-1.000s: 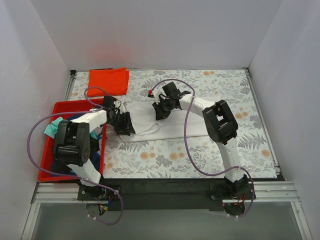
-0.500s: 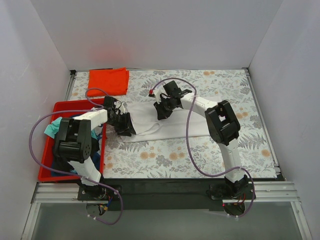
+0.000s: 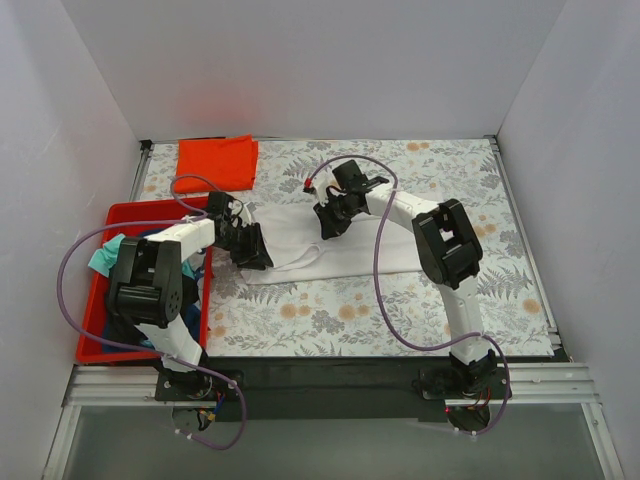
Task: Fold and stack the t-shirts
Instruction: Fold the tshirt
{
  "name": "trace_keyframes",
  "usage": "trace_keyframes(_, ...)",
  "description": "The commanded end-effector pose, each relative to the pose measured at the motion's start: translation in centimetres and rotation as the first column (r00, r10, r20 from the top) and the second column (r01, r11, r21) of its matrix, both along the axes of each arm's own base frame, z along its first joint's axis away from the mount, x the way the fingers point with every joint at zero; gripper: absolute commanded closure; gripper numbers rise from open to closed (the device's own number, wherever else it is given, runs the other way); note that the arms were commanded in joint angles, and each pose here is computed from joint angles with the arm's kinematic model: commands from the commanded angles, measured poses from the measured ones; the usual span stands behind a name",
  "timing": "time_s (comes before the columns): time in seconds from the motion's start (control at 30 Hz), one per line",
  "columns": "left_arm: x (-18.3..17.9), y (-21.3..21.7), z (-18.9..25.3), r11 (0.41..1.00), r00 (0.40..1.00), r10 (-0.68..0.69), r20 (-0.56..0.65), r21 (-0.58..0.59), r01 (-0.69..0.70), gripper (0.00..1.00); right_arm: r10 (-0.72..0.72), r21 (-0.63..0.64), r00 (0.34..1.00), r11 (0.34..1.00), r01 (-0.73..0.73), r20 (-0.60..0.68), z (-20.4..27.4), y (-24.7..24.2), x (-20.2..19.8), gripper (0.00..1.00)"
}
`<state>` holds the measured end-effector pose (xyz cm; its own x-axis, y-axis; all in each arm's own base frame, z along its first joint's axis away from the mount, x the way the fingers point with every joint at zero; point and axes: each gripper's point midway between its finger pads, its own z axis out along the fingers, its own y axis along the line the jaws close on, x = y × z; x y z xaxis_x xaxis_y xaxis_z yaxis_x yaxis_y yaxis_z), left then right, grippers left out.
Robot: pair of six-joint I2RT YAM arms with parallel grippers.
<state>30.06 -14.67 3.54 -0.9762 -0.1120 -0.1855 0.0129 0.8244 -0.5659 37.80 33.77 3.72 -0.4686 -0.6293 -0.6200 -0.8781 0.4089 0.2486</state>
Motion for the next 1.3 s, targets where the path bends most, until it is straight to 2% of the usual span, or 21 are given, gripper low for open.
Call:
trace_keyframes(0.0, 0.7, -0.7, 1.8, 0.999, 0.998, -0.008, 0.056, -0.034, 0.01, 0.68, 0.016, -0.017, 1.0, 1.0, -0.017, -0.017, -0.8, 0.0, -0.3, 0.87)
trace_keyframes(0.27, 0.7, -1.1, 1.0, 0.999, 1.0, -0.01, 0.023, -0.036, 0.011, 0.7, 0.024, -0.015, 1.0, 1.0, -0.024, -0.003, -0.3, 0.0, -0.3, 0.87)
trace_keyframes(0.4, 1.2, -1.5, 1.9, 0.998, 0.999, -0.02, 0.045, -0.06, 0.022, 0.85, 0.023, -0.017, 1.0, 1.0, -0.023, 0.0, -0.2, -0.2, -0.2, 0.87)
trace_keyframes(0.43, 1.3, -1.7, 2.3, 0.997, 0.998, -0.023, 0.052, -0.074, 0.027, 0.92, 0.024, -0.018, 1.0, 1.0, -0.024, 0.001, -0.2, -0.1, -0.3, 0.87)
trace_keyframes(0.53, 1.6, -2.3, 3.5, 0.992, 0.997, -0.031, 0.078, -0.117, 0.039, 1.0, 0.024, -0.022, 1.0, 0.999, -0.024, 0.004, -0.3, -0.3, -0.2, 0.87)
trace_keyframes(0.77, 4.7, -3.2, 6.6, 0.982, 0.98, 0.01, 0.198, -0.188, 0.028, 1.0, 0.033, -0.03, 0.999, 0.999, -0.033, 0.012, -0.1, -0.6, -0.3, 0.88)
trace_keyframes(1.13, 8.1, -2.2, 7.2, 0.95, 0.96, 0.187, 0.21, -0.287, -0.122, 1.0, 0.037, -0.036, 0.999, 0.999, -0.037, 0.011, 0.4, -1.1, -0.7, 0.88)
trace_keyframes(1.27, 9.5, -1.8, 7.7, 0.923, 0.932, 0.261, 0.251, -0.349, -0.164, 1.0, 0.035, -0.044, 0.999, 0.998, -0.035, 0.011, 0.6, -1.5, -1.0, 0.88)
